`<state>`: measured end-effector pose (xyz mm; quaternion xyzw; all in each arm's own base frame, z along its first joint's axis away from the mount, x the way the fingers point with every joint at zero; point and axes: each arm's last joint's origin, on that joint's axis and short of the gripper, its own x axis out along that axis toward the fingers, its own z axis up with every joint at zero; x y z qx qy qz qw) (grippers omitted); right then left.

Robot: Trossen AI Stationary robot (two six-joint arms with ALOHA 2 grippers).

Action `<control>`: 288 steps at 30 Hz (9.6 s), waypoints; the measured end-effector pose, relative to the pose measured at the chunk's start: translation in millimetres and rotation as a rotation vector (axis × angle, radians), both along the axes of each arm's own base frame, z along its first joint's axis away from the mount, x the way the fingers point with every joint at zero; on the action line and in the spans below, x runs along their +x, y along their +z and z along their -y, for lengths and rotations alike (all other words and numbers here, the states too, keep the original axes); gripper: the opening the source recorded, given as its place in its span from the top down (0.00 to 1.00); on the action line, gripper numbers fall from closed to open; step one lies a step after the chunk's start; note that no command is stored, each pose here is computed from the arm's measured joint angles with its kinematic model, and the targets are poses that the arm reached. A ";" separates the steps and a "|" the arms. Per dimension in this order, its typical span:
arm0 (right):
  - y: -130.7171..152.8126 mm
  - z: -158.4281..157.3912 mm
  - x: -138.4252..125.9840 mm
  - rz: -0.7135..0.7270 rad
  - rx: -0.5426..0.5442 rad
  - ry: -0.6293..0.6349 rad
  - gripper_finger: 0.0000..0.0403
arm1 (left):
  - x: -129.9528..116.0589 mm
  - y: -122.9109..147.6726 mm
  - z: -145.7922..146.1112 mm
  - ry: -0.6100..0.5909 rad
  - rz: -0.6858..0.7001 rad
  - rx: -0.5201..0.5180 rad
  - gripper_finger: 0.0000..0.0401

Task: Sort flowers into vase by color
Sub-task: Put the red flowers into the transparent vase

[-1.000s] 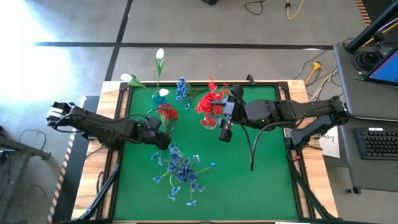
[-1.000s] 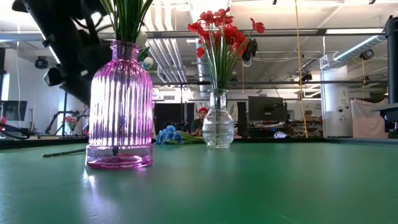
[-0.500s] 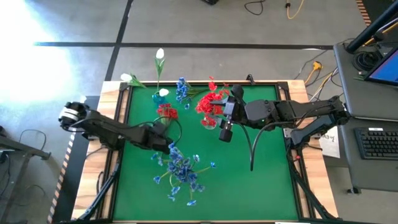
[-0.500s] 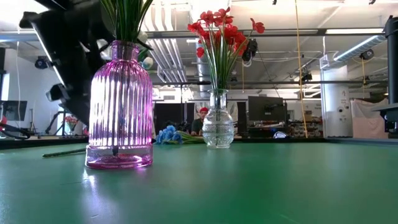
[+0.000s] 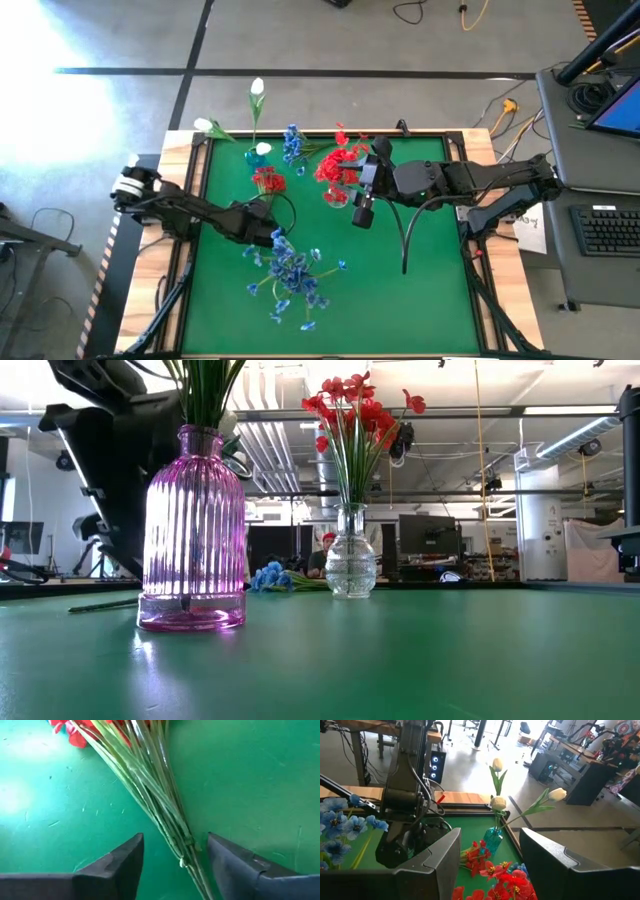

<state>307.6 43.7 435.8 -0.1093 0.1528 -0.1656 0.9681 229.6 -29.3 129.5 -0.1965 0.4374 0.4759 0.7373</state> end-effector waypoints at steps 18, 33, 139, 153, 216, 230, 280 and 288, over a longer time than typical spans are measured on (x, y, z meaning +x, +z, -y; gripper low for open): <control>-1.3 0.0 -0.4 -0.011 0.006 -0.002 0.52 | -2.4 -9.1 0.4 0.019 -0.033 0.005 0.99; -5.2 0.3 -1.8 -0.047 0.019 -0.009 0.52 | -40.0 55.8 18.6 -0.148 0.104 -0.089 1.00; 11.5 3.8 -39.8 0.008 0.173 0.024 0.95 | -90.8 264.1 1.4 -0.918 0.779 0.528 0.53; 15.5 6.4 -111.4 -0.088 0.357 -0.094 0.96 | -103.3 261.6 -3.4 -0.877 0.760 0.499 0.54; -135.6 84.7 -67.3 0.167 0.250 -0.051 0.96 | -89.6 255.1 -5.5 -0.692 0.558 0.667 0.54; -163.9 88.5 -41.5 0.061 0.221 -0.052 0.96 | -88.3 254.5 -5.1 -0.695 0.552 0.668 0.54; -172.0 79.1 -50.3 -0.057 0.298 -0.061 0.54 | -80.8 250.2 -4.2 -0.624 0.510 0.685 0.54; -169.7 77.6 -63.1 -0.094 0.358 -0.093 0.54 | -81.7 250.6 -4.5 -0.613 0.525 0.675 0.54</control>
